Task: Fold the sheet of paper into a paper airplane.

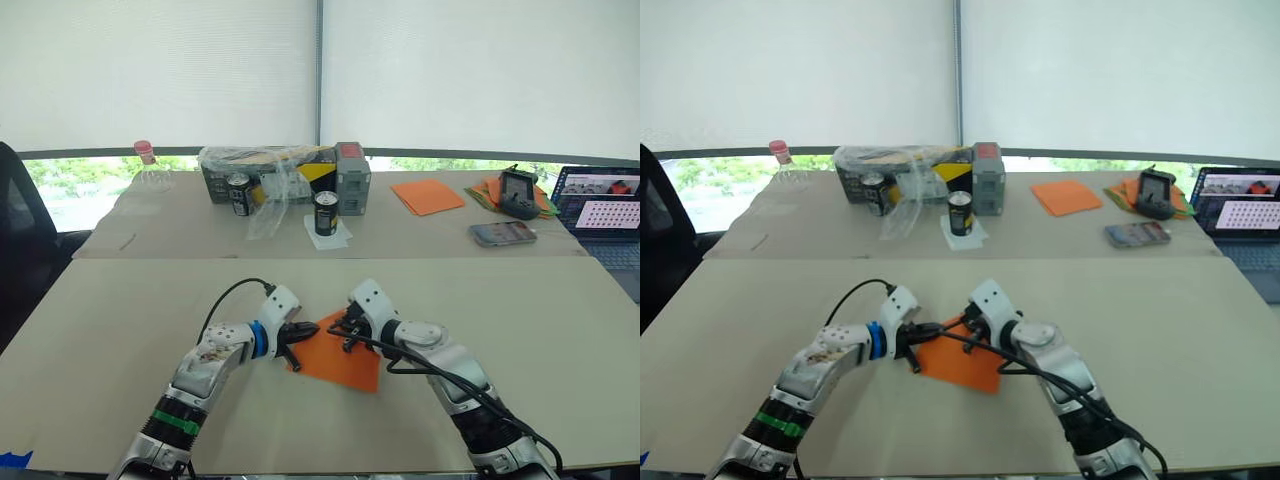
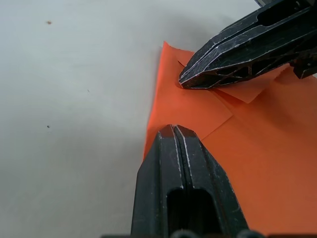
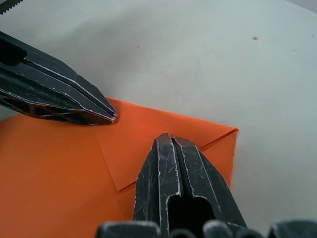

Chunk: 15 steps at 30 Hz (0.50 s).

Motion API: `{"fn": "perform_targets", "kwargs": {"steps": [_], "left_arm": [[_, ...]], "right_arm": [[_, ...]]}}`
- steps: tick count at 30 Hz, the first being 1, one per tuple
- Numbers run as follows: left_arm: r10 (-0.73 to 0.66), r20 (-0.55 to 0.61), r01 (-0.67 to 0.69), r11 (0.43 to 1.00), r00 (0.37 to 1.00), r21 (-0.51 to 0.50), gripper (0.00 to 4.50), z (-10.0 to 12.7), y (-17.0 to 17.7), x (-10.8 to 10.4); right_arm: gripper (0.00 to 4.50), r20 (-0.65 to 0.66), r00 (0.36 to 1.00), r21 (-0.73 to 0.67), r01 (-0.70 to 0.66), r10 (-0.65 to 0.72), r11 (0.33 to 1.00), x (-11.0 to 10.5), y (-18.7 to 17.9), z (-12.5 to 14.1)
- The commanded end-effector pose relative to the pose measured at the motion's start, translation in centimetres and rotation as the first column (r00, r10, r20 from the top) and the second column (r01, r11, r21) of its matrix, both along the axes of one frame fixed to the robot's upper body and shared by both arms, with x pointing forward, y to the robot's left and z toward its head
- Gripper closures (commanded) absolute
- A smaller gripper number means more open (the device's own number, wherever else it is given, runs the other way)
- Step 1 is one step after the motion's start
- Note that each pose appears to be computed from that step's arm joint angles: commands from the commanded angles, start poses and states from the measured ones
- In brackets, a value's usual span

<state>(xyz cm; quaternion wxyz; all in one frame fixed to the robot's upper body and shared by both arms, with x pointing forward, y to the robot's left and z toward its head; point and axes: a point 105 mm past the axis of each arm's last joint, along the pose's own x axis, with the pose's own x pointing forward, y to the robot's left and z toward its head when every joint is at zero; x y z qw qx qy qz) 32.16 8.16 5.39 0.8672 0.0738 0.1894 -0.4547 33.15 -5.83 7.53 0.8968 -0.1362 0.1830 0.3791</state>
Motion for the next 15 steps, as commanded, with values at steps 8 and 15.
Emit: {"fn": "perform_targets", "kwargs": {"steps": [8, 15], "left_arm": [[0.077, -0.213, -0.067, 0.996, 0.974, 0.053, 4.47, -4.9, 1.6, -2.2], [0.078, -0.218, -0.066, 0.996, 0.973, 0.063, 4.47, -5.2, 1.9, -2.7]], "right_arm": [[4.50, 0.129, 0.987, 0.038, -0.105, 0.099, 0.994, 0.9, 2.8, 2.0], [4.50, 0.114, 0.984, 0.037, -0.143, 0.138, 0.989, 1.0, 4.0, 1.2]]}}
